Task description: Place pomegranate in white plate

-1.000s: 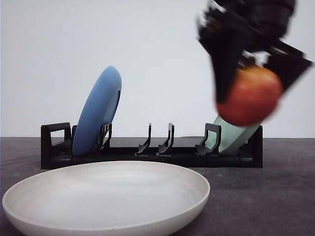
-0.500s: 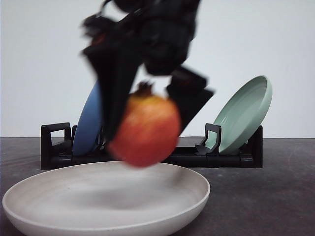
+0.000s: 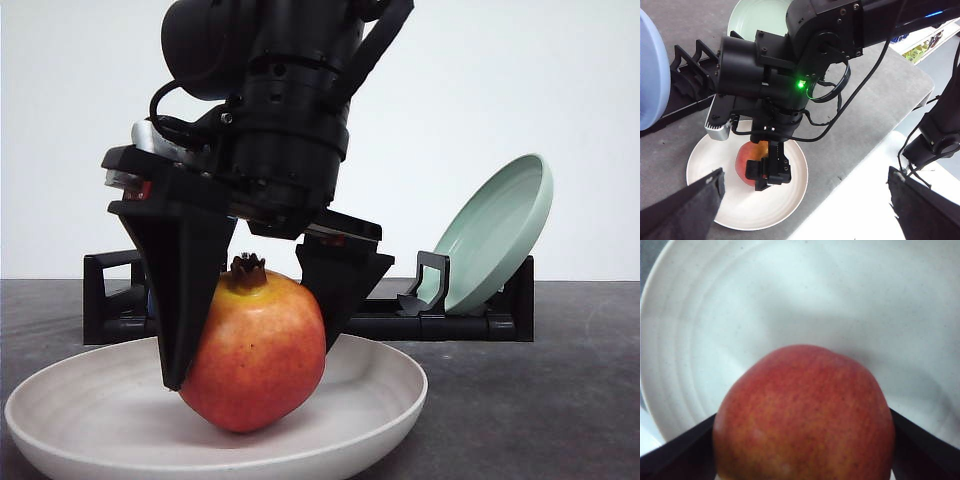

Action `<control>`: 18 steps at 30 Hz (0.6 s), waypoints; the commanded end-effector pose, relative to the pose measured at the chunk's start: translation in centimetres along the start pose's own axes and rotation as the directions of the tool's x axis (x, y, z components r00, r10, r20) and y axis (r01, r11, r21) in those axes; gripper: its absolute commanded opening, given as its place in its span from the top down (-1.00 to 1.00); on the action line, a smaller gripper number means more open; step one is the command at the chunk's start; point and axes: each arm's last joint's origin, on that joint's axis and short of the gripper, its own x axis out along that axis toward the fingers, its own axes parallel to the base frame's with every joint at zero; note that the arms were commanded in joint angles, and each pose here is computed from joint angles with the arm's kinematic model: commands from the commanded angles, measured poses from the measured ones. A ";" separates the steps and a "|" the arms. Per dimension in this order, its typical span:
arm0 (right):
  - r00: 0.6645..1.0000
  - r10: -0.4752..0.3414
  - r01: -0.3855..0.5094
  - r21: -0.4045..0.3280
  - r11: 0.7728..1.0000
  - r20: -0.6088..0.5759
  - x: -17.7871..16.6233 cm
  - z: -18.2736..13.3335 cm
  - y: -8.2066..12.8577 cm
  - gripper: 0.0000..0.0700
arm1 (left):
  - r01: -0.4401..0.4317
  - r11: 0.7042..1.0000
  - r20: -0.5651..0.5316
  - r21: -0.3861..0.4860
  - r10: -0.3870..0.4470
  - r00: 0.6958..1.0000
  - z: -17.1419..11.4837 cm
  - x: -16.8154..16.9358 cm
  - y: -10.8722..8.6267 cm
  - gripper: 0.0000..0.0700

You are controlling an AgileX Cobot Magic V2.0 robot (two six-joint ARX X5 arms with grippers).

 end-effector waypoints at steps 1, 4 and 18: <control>1.000 0.000 0.000 -0.005 1.000 -0.011 0.8 0.4 0.5 -0.34 | 0.018 1.000 0.016 -0.016 -0.017 1.000 0.4 -0.3 -0.2 -0.82; 1.000 0.000 0.000 -0.005 1.000 -0.011 0.8 0.4 0.5 -0.68 | 0.017 1.000 0.016 -0.017 -0.017 1.000 0.4 -0.3 -0.2 -0.82; 0.998 0.016 -0.014 -0.040 0.999 0.063 -2.5 -0.1 0.8 -1.00 | 0.012 1.000 0.010 -0.016 -0.012 1.000 0.3 -0.2 -0.2 -0.82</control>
